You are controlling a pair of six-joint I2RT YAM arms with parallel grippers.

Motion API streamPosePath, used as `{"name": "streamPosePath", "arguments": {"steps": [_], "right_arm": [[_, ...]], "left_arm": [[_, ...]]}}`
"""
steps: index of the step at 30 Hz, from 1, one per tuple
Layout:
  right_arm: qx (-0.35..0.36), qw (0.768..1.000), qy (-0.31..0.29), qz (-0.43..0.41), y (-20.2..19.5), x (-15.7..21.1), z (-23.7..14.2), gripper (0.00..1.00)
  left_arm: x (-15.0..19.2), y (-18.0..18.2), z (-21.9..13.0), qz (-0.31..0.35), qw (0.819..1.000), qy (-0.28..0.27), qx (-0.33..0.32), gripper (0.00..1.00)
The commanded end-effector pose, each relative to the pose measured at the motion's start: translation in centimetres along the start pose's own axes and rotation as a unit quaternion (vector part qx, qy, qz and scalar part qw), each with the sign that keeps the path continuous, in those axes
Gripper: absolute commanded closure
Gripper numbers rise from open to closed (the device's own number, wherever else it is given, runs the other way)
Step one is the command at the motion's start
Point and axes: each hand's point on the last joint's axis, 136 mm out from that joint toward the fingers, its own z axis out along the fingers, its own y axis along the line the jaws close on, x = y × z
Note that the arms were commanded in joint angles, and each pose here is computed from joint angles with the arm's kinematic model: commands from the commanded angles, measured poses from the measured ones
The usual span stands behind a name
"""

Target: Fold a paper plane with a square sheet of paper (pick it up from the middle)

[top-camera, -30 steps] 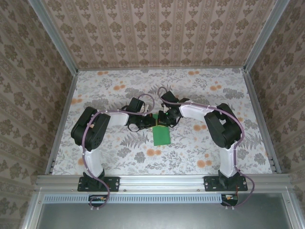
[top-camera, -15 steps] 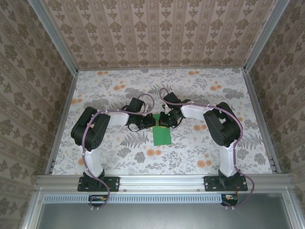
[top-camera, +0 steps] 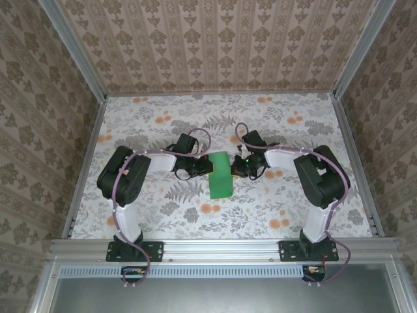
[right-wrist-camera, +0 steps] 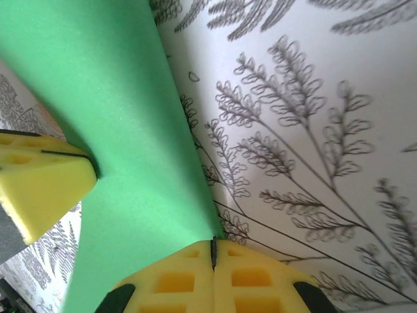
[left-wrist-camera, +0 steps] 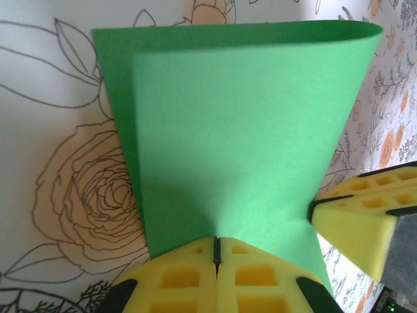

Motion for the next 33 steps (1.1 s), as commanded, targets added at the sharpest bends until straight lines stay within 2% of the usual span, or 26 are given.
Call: {"name": "streamPosePath", "arguments": {"steps": [1, 4, 10, 18, 22, 25, 29, 33], "right_arm": [[-0.007, 0.999, -0.026, -0.028, 1.8, -0.8, -1.7, 1.00], [-0.029, 0.999, -0.025, -0.039, 3.7, -1.5, -0.8, 1.00], [-0.051, 0.998, -0.017, -0.037, 4.9, -2.8, 1.8, 1.00], [-0.015, 1.000, -0.013, -0.009, 0.7, -2.9, 2.9, 1.00], [0.002, 0.999, -0.032, 0.015, -2.2, -3.5, 1.6, 1.00], [0.009, 0.998, -0.057, 0.022, -2.9, -4.6, 0.0, 1.00], [0.001, 0.994, -0.106, -0.007, -0.4, -5.7, -2.0, 1.00], [-0.022, 0.993, -0.107, -0.034, 2.7, -5.2, -1.0, 1.00]], "left_arm": [[7.1, 10.2, 1.0, -0.090, 0.976, 0.084, -0.180, 1.00], [7.1, 10.3, 1.1, -0.089, 0.976, 0.086, -0.180, 1.00], [7.2, 10.2, 1.1, -0.078, 0.976, 0.090, -0.182, 1.00], [7.5, 10.6, 1.2, -0.080, 0.975, 0.091, -0.184, 1.00], [7.8, 10.9, 1.2, -0.081, 0.975, 0.094, -0.187, 1.00], [7.9, 11.0, 1.3, -0.082, 0.975, 0.095, -0.186, 1.00], [7.8, 10.9, 1.4, -0.081, 0.975, 0.095, -0.184, 1.00], [7.8, 10.9, 1.4, -0.081, 0.975, 0.094, -0.185, 1.00]]}}
